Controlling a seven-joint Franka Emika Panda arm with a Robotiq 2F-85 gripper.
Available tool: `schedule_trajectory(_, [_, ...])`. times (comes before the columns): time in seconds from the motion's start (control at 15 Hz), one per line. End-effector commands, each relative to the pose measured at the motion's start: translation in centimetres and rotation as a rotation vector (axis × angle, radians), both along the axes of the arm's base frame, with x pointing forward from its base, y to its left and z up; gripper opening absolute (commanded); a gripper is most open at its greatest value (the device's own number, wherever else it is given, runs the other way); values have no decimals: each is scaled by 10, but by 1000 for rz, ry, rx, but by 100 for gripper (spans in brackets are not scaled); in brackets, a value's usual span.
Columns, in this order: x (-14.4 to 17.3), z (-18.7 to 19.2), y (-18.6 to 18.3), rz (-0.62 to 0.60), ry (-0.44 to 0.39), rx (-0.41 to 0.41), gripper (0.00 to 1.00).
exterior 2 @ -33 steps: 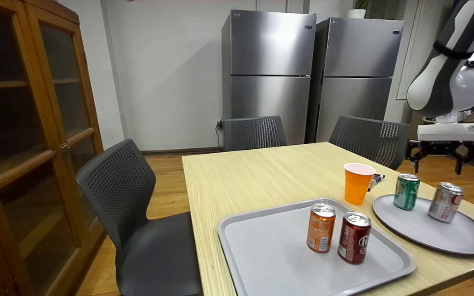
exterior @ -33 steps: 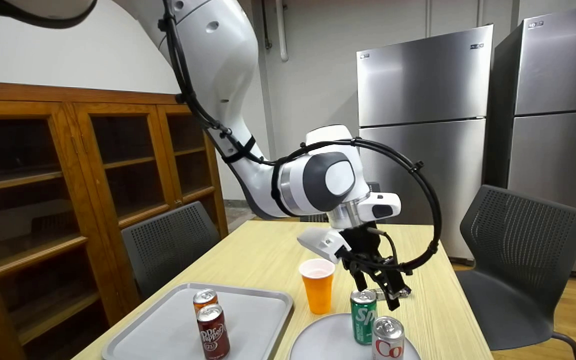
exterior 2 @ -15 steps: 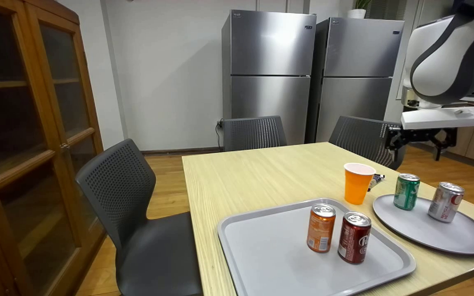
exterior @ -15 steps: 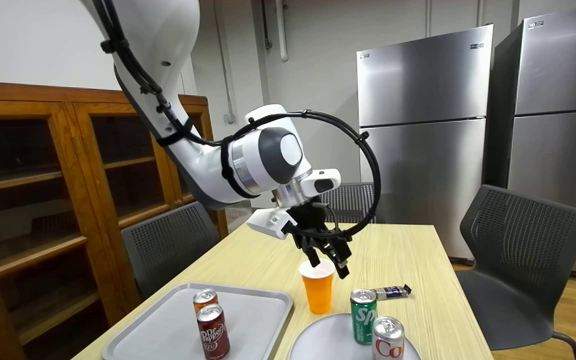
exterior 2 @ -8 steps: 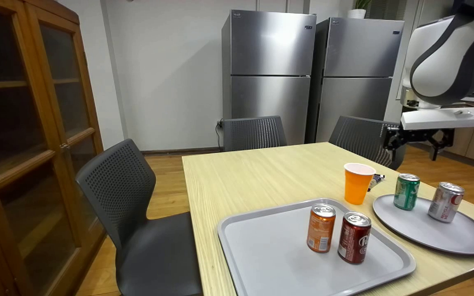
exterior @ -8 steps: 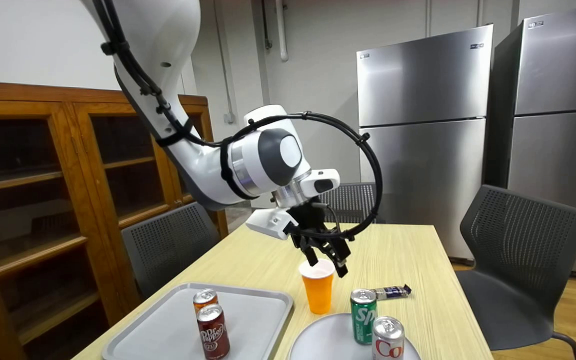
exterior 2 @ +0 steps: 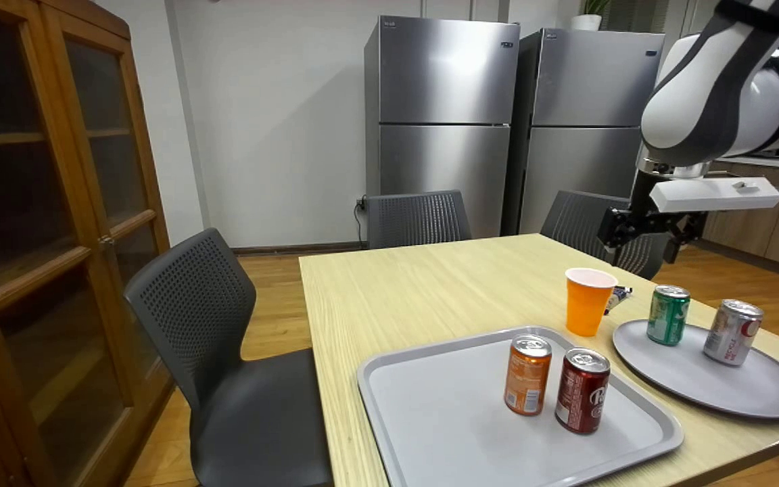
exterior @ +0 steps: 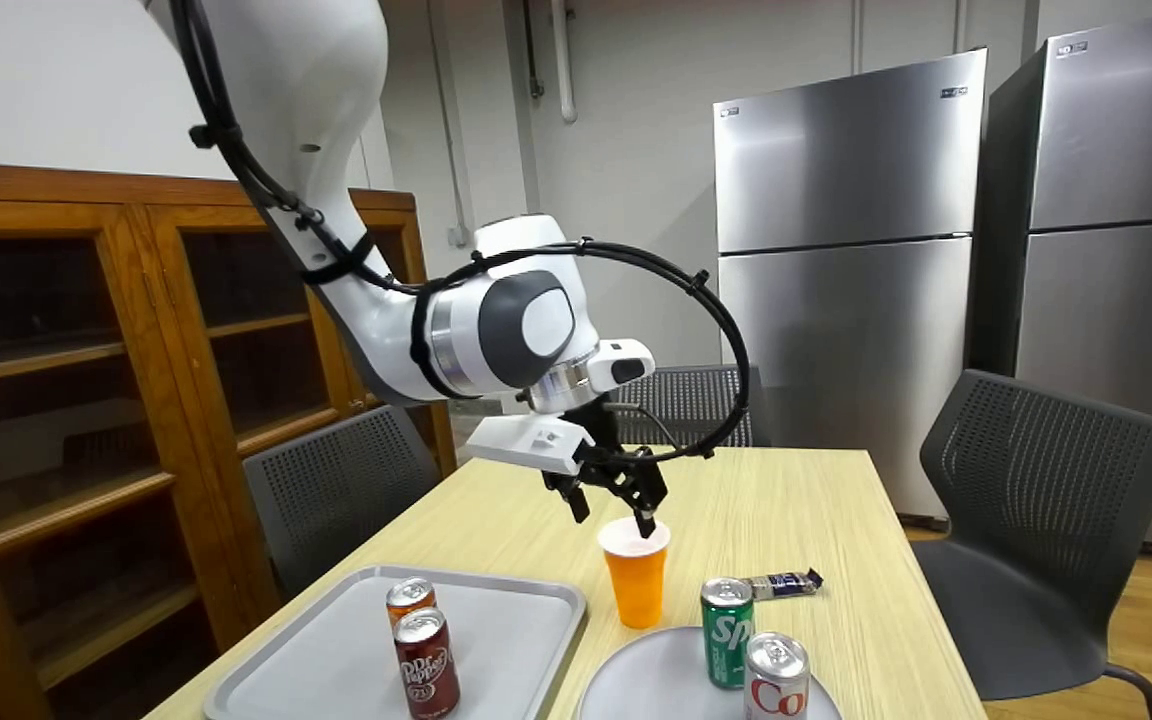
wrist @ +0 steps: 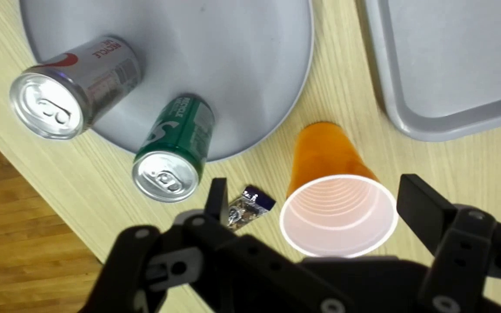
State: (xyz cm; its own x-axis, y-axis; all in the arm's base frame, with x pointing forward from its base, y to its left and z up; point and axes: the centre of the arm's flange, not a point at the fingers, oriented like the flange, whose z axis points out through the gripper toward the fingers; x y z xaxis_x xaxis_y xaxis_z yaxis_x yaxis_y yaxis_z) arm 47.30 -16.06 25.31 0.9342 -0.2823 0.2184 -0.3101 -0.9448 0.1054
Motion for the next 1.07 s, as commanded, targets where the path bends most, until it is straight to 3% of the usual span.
schedule_trajectory(0.0, [-3, 7, 8, 123, 2, 38, 100])
schedule_trajectory(1.0, [-2, -2, 105, 464, 37, 88, 100])
